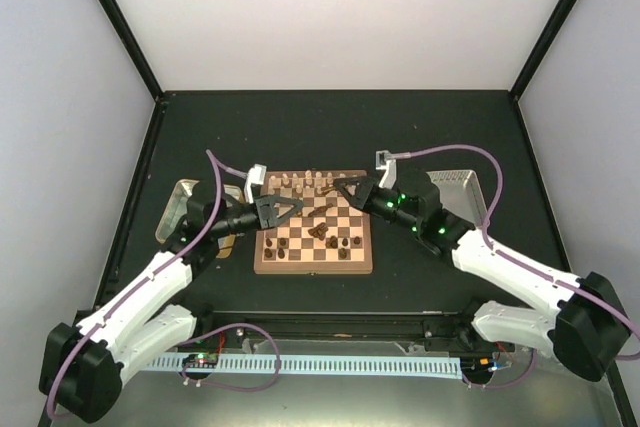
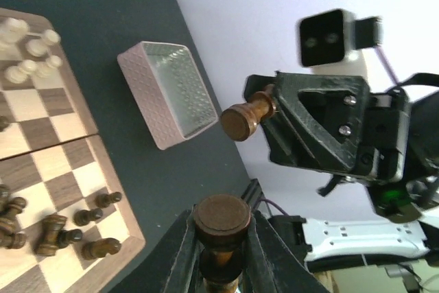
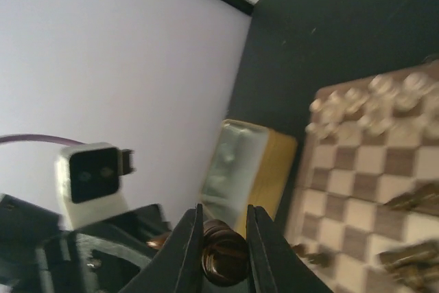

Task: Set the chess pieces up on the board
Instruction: Pick up the chess piece from the chessboard, then place the chess piece on the chessboard.

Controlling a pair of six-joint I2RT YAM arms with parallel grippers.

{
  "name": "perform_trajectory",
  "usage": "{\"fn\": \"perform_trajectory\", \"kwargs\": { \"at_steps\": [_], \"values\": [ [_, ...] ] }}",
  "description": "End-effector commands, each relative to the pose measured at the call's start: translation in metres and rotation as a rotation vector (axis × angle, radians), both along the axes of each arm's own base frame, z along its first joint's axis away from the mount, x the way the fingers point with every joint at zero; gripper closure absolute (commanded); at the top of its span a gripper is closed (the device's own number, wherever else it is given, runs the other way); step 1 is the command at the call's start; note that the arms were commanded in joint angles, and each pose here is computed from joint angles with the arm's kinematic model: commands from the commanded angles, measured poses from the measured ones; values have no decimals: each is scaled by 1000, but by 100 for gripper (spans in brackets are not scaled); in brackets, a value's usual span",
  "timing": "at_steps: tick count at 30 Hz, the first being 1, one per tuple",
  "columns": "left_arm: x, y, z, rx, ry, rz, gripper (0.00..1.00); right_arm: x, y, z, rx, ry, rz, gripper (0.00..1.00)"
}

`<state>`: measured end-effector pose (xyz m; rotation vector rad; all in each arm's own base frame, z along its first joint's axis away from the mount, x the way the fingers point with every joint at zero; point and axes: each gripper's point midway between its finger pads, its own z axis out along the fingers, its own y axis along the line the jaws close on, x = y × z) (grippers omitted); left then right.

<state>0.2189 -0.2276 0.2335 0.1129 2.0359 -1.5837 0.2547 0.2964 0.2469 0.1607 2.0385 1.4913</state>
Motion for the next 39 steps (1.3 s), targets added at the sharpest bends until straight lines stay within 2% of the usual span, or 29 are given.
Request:
{"fn": "perform_trajectory", "kwargs": {
  "at_steps": [1, 5, 9, 13, 20, 30, 39],
  "values": [
    [16, 16, 13, 106, -58, 115, 98, 10, -26, -12, -349, -165, -72, 99],
    [36, 55, 11, 260, -60, 356, 99, 4, -24, -27, -560, -235, -64, 99],
    [41, 87, 23, 318, -100, 532, 98, -15, 0, -46, -746, -306, 5, 99],
    [37, 100, 38, 339, -145, 589, 98, -31, 23, -71, -904, -366, 65, 98],
    [31, 103, 38, 345, -143, 582, 98, -46, 57, -116, -1107, -437, 160, 97],
    [30, 98, 27, 329, -116, 556, 98, -59, 77, -143, -1195, -493, 213, 97],
    [31, 96, 23, 318, -102, 548, 98, -70, 82, -159, -1159, -494, 262, 95]
  ]
}}
